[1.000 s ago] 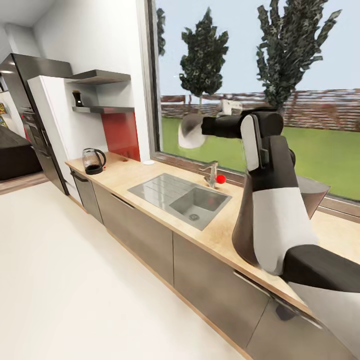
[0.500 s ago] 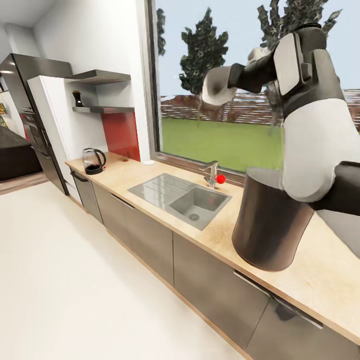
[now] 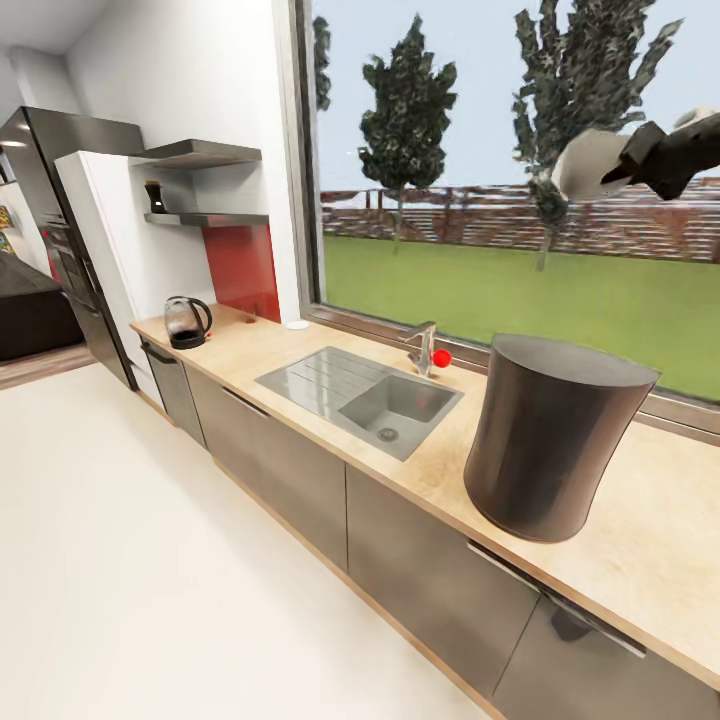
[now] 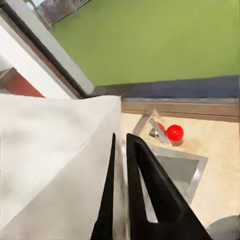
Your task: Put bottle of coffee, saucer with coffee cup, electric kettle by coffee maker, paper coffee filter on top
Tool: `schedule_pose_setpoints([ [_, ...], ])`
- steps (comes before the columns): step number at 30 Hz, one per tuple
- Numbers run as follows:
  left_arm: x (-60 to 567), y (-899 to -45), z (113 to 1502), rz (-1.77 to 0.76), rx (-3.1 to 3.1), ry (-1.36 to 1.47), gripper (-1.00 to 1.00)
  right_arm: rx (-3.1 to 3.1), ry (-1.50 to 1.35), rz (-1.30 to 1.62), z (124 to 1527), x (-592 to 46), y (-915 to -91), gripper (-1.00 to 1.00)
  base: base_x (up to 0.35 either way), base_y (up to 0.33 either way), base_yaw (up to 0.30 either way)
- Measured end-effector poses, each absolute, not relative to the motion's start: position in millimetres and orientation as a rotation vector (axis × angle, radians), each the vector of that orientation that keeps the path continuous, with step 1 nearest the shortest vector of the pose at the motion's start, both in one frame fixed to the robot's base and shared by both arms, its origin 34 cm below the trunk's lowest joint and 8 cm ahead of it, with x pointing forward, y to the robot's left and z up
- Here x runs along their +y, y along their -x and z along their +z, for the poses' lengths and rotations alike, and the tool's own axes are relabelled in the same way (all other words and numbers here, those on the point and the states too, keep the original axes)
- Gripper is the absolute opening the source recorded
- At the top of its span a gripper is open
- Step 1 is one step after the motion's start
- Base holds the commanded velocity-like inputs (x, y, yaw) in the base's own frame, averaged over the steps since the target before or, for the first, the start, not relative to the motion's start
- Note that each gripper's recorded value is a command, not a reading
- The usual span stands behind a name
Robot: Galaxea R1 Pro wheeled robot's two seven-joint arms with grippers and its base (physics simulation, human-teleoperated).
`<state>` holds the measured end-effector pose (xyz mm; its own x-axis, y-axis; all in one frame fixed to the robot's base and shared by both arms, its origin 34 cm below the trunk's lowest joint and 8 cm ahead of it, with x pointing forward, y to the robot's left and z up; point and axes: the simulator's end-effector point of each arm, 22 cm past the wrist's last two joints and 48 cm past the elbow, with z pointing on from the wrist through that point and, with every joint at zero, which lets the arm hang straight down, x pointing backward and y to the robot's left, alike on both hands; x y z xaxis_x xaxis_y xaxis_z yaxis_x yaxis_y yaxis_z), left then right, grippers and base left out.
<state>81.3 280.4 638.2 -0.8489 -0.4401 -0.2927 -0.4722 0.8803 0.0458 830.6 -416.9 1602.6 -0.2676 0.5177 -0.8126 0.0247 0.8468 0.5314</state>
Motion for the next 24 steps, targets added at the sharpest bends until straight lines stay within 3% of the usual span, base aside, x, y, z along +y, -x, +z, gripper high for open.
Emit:
schedule_pose_setpoints([
  [5, 281.4, -80.6, 638.3, 0.175, 2.772, 0.702, 1.0, 1.826, -0.606, 0.685, 1557.1, -448.4, -828.8, -1.0, 0.0, 0.0, 0.0],
  [13, 284.2, -78.2, 638.6, 0.196, 2.757, 0.765, 1.0, 1.876, -0.83, 0.753, 1520.5, -464.2, -822.5, -1.0, 0.0, 0.0, 0.0],
  [24, 277.8, -76.8, 638.5, 0.191, 2.755, 0.789, 1.0, 2.036, -0.969, 0.564, 1473.2, -477.6, -808.2, -1.0, 0.0, 0.0, 0.0],
])
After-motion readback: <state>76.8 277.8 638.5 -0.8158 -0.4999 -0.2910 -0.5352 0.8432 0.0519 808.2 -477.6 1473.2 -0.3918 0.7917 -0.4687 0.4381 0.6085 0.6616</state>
